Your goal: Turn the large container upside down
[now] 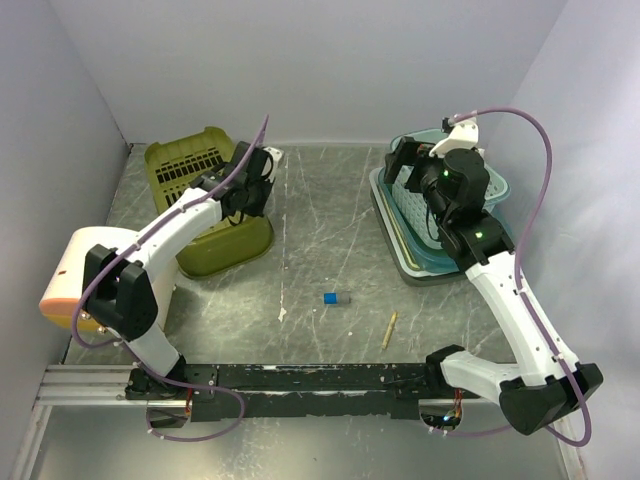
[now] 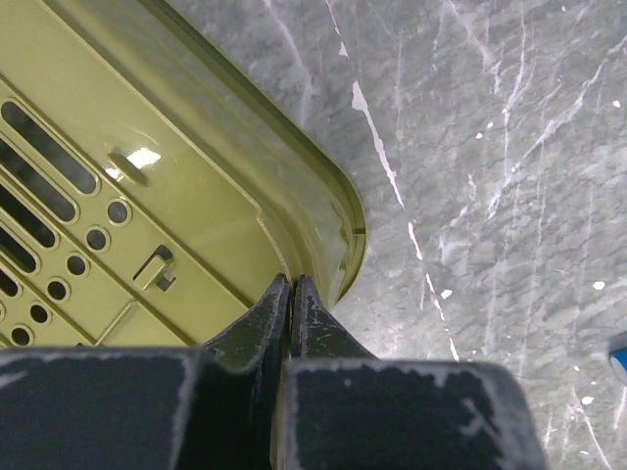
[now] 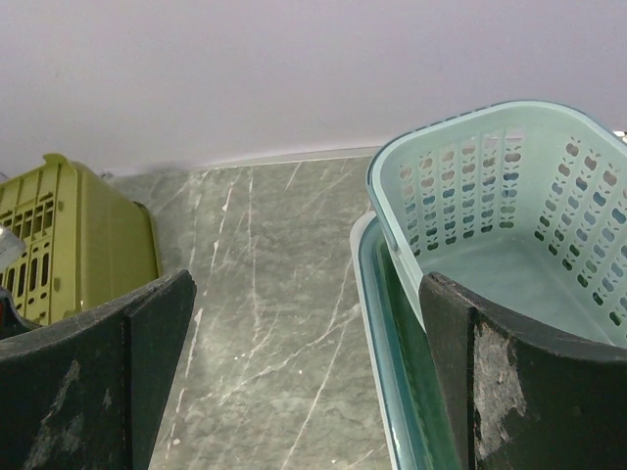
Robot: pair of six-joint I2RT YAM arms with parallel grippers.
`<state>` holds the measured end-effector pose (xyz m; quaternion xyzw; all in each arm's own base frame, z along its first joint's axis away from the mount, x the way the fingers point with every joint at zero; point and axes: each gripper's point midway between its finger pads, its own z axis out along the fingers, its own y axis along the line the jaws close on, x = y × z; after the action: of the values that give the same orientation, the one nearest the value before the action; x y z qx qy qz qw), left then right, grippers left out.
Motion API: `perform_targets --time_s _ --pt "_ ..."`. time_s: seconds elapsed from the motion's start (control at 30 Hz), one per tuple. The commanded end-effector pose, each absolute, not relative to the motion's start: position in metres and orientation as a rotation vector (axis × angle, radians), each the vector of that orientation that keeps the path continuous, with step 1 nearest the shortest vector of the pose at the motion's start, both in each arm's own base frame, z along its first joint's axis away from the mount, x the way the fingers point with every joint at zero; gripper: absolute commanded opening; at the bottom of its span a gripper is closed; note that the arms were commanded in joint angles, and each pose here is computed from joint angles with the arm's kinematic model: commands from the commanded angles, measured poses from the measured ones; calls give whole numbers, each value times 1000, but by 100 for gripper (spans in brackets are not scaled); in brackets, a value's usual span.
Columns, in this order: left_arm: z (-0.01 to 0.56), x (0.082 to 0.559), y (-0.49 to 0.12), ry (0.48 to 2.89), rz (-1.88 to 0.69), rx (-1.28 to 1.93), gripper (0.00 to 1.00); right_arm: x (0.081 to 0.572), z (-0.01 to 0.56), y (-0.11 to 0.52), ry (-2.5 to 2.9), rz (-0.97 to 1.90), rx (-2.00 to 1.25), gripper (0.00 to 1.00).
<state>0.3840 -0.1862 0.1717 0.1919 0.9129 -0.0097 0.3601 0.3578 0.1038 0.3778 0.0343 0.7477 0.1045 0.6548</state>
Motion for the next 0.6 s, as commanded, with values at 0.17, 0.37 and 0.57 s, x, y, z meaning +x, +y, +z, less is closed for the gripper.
perform_targets --time_s 0.17,0.37,0.57 --pt "208 422 -183 2139 -81 664 7 361 373 106 1691 239 74 100" --pt "202 424 -162 2126 15 776 7 362 371 105 1693 230 69 100" --pt "205 420 -123 2146 83 700 7 368 372 117 1695 282 50 100"
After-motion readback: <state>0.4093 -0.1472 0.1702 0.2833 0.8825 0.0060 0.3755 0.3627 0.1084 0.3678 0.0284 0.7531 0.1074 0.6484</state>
